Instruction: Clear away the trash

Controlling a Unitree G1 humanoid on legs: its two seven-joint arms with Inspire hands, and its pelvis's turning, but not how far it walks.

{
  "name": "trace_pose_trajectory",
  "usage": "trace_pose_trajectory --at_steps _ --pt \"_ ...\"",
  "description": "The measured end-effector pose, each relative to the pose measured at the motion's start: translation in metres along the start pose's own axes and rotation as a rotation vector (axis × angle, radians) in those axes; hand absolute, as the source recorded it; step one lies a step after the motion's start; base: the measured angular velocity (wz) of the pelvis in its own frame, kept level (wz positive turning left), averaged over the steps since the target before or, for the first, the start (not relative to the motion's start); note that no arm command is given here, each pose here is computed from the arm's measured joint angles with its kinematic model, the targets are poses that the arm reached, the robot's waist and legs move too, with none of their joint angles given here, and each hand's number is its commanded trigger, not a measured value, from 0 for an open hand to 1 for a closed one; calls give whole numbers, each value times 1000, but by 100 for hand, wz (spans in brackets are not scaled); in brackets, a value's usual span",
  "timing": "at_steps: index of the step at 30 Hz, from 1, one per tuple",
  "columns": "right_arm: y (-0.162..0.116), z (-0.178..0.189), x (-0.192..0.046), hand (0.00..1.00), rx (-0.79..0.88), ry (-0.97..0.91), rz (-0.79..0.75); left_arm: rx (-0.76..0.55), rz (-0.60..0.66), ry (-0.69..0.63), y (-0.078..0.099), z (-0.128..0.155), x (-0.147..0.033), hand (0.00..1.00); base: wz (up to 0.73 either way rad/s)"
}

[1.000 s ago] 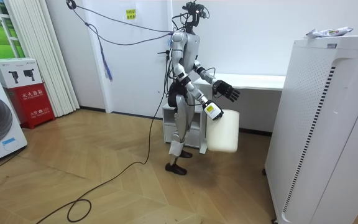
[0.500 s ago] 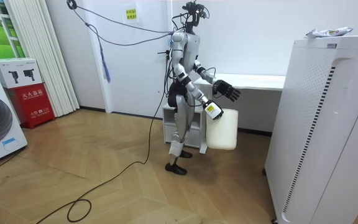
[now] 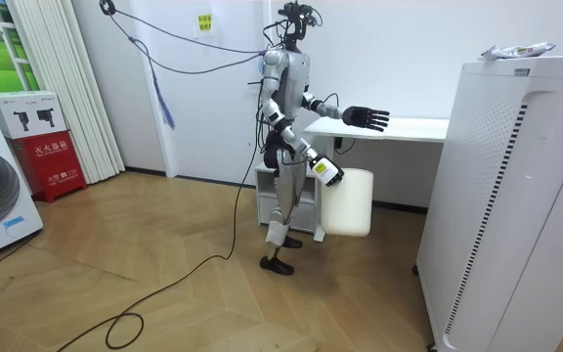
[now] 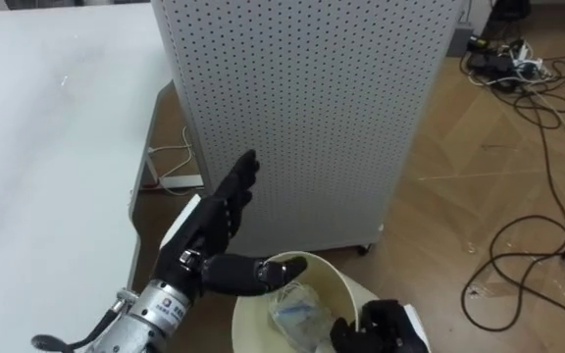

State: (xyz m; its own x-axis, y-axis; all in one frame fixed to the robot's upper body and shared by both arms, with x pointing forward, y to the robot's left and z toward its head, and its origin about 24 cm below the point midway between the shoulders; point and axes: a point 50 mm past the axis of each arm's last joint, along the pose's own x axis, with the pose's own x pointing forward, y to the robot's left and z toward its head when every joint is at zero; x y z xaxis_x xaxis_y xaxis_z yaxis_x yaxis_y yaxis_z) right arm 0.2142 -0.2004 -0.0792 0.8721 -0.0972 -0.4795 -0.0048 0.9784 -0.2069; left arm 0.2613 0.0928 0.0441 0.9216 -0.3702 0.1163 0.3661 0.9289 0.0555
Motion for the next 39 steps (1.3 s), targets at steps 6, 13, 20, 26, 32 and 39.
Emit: trace_pose_trajectory --at_steps 6,13,20,26,32,39 --pt "-2 6 -3 100 6 -37 -8 104 143 -28 25 5 -11 0 -47" --pt "-2 3 -4 100 42 -27 -2 131 234 -48 38 7 -17 0 -37" --pt "-2 0 -6 100 62 -18 17 142 320 -86 52 18 -33 0 -12" --pt "-2 -1 -7 100 56 -16 46 140 344 -111 55 24 -36 0 -3" --pt "-5 12 -6 100 41 -74 57 146 411 -128 64 27 -38 0 -3" --pt "-9 20 -6 100 54 -117 43 148 442 -158 66 33 -38 0 0"
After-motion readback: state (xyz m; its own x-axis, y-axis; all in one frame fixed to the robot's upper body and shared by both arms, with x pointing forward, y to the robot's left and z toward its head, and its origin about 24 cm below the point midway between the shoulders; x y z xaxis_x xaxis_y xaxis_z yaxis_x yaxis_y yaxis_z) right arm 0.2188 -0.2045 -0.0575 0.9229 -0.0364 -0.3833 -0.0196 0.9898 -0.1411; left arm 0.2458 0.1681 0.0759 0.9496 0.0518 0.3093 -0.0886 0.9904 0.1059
